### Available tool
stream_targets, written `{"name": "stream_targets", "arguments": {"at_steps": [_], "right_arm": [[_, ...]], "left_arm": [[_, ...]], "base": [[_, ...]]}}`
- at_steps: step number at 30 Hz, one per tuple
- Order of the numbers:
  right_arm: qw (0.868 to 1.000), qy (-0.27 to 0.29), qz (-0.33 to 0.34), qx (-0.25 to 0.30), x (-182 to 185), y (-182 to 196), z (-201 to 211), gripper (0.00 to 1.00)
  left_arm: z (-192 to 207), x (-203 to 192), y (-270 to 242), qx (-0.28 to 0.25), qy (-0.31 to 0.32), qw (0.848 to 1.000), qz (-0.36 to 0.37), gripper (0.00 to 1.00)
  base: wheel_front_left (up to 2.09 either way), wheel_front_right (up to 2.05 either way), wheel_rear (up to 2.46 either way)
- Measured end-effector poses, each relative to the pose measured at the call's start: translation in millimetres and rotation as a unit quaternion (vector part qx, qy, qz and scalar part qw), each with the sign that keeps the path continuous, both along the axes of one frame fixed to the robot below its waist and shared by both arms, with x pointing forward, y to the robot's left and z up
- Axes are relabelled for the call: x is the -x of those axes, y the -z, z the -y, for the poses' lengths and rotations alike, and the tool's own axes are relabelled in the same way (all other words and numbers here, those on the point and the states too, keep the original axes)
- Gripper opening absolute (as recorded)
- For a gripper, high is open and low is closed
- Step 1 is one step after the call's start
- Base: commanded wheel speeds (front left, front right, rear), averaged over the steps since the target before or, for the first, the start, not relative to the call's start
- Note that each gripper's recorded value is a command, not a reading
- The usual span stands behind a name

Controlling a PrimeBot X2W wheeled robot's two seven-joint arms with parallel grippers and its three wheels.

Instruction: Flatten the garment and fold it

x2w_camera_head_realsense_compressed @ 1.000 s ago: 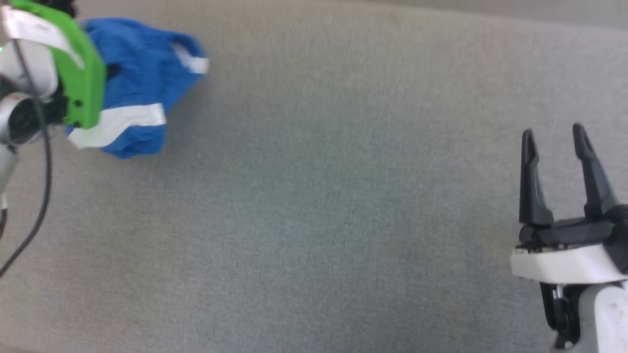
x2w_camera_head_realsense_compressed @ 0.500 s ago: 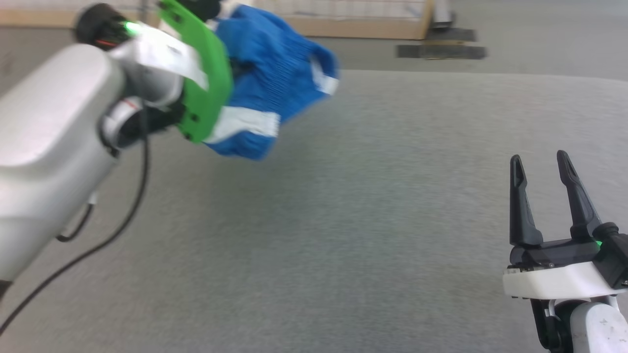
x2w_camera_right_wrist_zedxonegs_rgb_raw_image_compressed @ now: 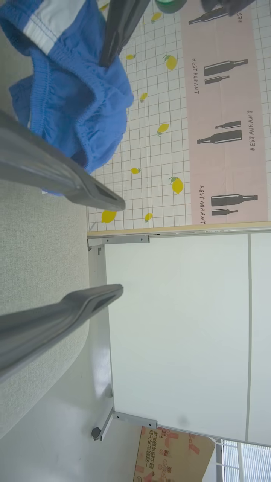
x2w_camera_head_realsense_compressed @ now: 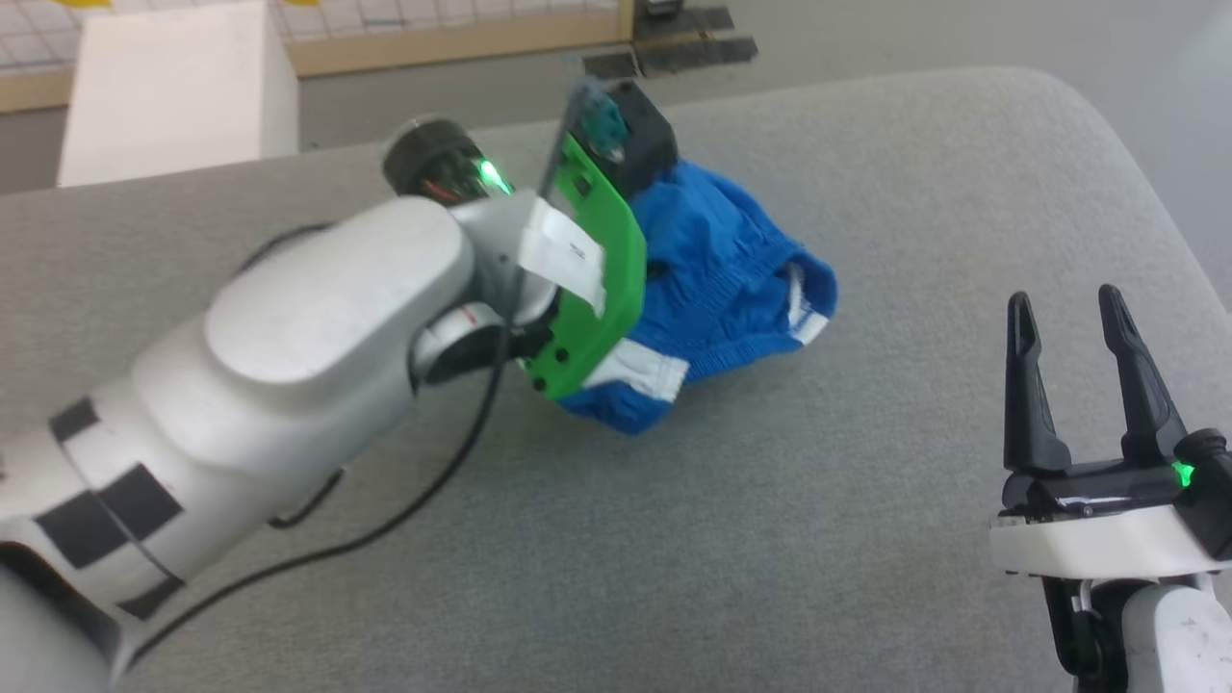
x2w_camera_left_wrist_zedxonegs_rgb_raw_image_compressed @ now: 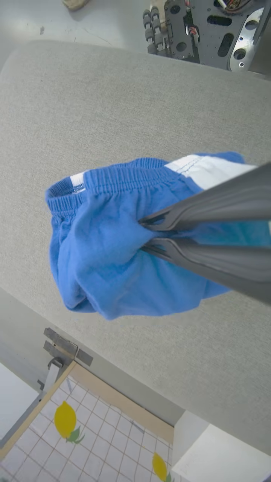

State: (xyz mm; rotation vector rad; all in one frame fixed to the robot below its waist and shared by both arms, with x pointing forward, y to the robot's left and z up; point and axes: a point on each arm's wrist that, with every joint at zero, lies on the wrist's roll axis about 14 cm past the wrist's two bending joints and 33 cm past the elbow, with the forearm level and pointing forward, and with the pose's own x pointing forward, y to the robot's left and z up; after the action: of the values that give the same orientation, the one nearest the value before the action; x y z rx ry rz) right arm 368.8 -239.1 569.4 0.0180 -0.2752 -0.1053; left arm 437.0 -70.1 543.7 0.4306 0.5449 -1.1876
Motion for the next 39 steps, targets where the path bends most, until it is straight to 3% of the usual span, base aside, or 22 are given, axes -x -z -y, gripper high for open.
{"name": "stream_targets", "arguments": {"at_steps": [4, 10, 15, 16, 17, 22, 26, 29, 32, 38, 39], "right_arm": [[1.000, 0.012, -0.013, 0.001, -5, 8, 8, 1.00], [0.999, 0.029, -0.039, 0.006, -8, 24, 18, 1.00], [0.999, 0.029, -0.041, 0.009, -10, 25, 19, 1.00], [0.999, 0.028, -0.040, 0.011, -10, 24, 18, 1.00], [0.999, 0.026, -0.039, 0.011, -11, 24, 17, 1.00], [1.000, 0.014, -0.026, 0.010, -9, 16, 9, 1.00], [1.000, 0.005, -0.024, 0.007, -2, 15, 2, 1.00], [1.000, -0.005, -0.019, 0.005, -2, 12, -4, 1.00], [1.000, -0.016, -0.013, 0.006, -1, 9, -11, 1.00], [0.999, -0.039, -0.002, 0.003, -4, 3, -26, 1.00], [0.999, -0.043, 0.001, 0.003, -4, 1, -28, 1.00]], "left_arm": [[21, 24, 48, -0.001, 0.028, 0.997, -0.068, 0.00], [21, 85, 136, -0.082, 0.075, 0.981, -0.160, 0.00], [16, 91, 148, -0.086, 0.072, 0.981, -0.158, 0.00], [17, 89, 146, -0.077, 0.068, 0.983, -0.151, 0.91], [18, 85, 143, -0.065, 0.065, 0.987, -0.135, 1.00], [26, 57, 108, 0.030, 0.042, 0.998, -0.031, 1.00], [21, 23, 56, 0.141, -0.018, 0.989, 0.050, 1.00], [2, -4, 18, 0.201, -0.079, 0.968, 0.131, 1.00], [-31, -23, -12, 0.249, -0.154, 0.936, 0.198, 1.00], [-104, -31, -26, 0.252, -0.291, 0.882, 0.272, 1.00], [-117, -31, -34, 0.256, -0.316, 0.866, 0.289, 1.00]], "base": [[0.00, 0.00, 0.00], [0.00, 0.00, 0.00], [0.00, 0.00, 0.00], [0.00, 0.00, 0.00], [0.00, 0.00, 0.00], [0.00, 0.00, 0.00], [0.00, 0.00, 0.00], [0.00, 0.00, 0.00], [0.00, 0.00, 0.00], [0.00, 0.00, 0.00], [0.00, 0.00, 0.00]]}}
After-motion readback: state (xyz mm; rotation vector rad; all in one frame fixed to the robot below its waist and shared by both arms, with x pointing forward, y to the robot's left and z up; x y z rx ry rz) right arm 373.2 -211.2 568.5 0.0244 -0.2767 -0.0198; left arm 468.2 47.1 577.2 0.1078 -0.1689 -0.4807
